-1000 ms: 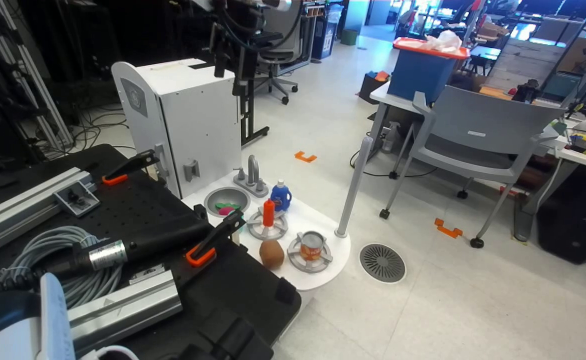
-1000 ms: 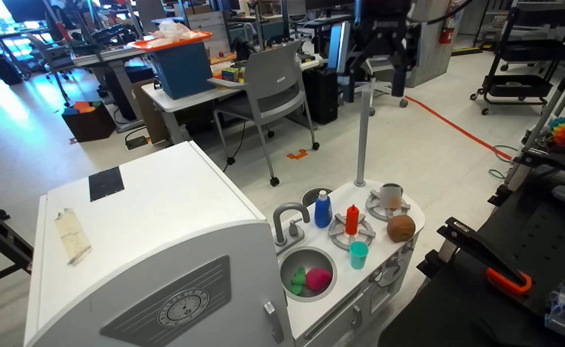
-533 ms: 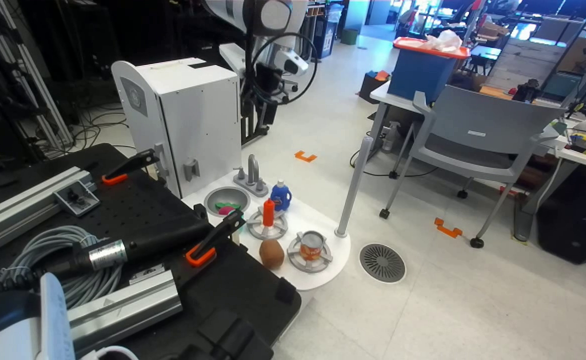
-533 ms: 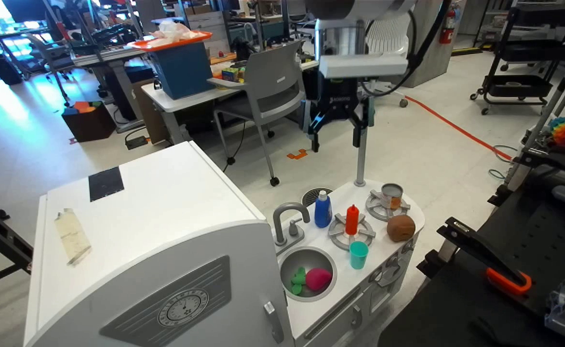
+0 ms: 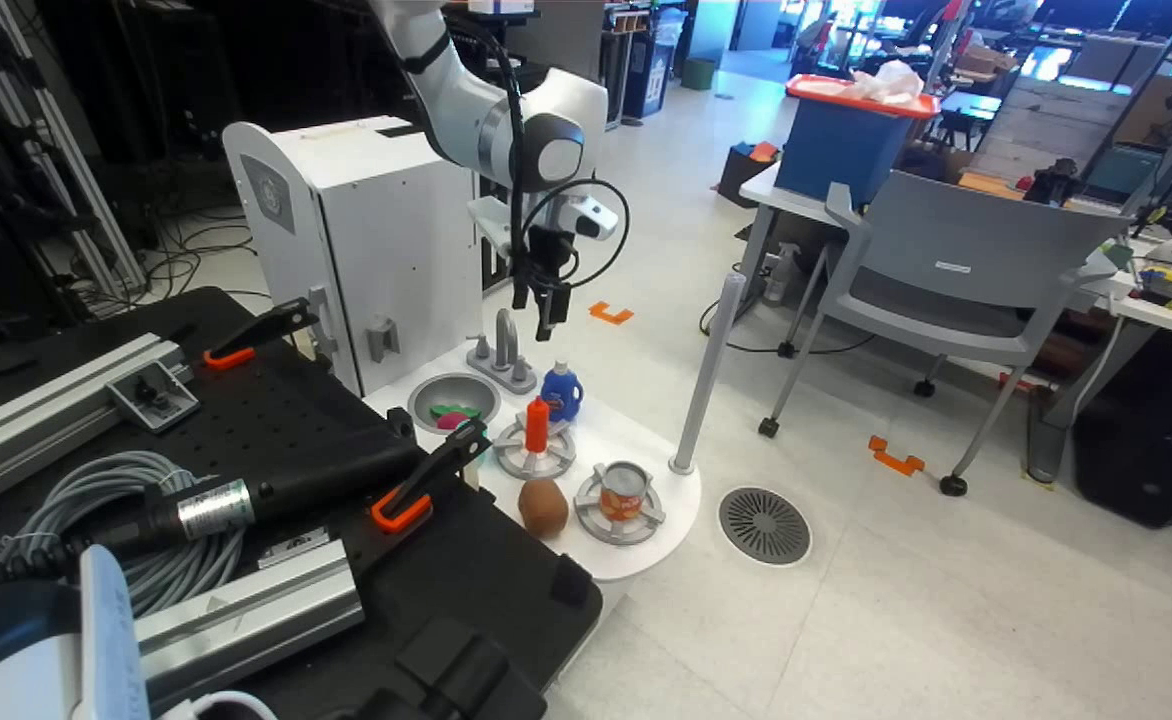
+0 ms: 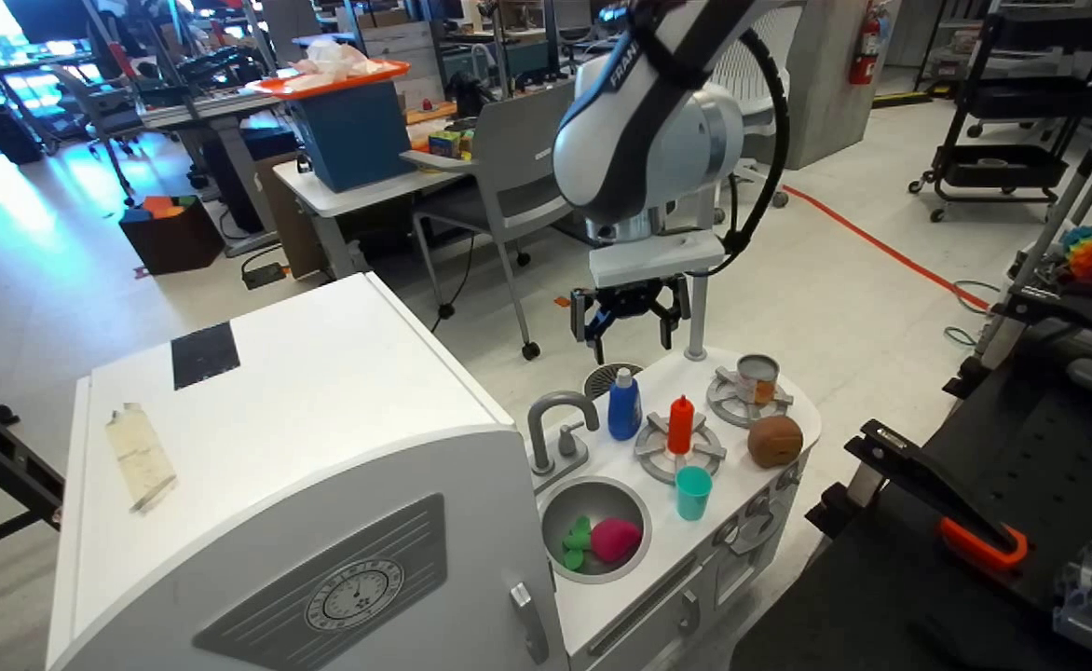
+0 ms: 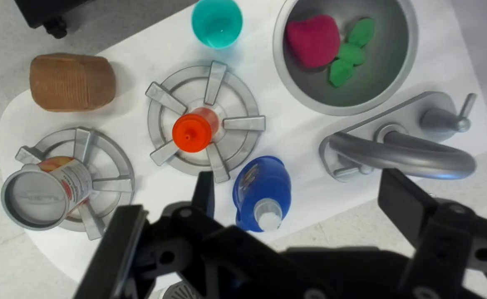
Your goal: Move the blue bottle to the right
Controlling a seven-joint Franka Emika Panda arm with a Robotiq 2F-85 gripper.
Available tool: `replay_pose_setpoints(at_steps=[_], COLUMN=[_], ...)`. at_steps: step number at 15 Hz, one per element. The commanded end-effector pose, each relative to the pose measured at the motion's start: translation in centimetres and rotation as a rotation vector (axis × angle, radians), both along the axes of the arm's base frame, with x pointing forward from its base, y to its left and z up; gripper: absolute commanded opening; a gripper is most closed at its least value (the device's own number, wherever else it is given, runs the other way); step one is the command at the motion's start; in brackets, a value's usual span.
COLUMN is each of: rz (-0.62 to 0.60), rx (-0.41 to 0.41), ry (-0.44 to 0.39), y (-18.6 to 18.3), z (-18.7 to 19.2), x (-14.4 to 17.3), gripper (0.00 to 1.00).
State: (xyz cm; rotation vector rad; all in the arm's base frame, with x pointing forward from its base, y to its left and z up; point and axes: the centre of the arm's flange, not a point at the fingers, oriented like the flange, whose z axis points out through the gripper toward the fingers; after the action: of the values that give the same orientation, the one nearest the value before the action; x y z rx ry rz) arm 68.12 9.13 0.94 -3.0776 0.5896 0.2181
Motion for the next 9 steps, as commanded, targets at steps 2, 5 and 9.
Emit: replay_pose_setpoints(at_steps=[2,5,9], rz=[0.025,0.026,0.023], rx=[-0.095,-0.099,-0.088], ry=[-0.012,-0.024,-0.044], y=[0.6,0.4,0.7], z=[-4.3,-5.8,-6.8], x=[4.2,5.2,6.3], gripper=[1.0,1.0,1.0])
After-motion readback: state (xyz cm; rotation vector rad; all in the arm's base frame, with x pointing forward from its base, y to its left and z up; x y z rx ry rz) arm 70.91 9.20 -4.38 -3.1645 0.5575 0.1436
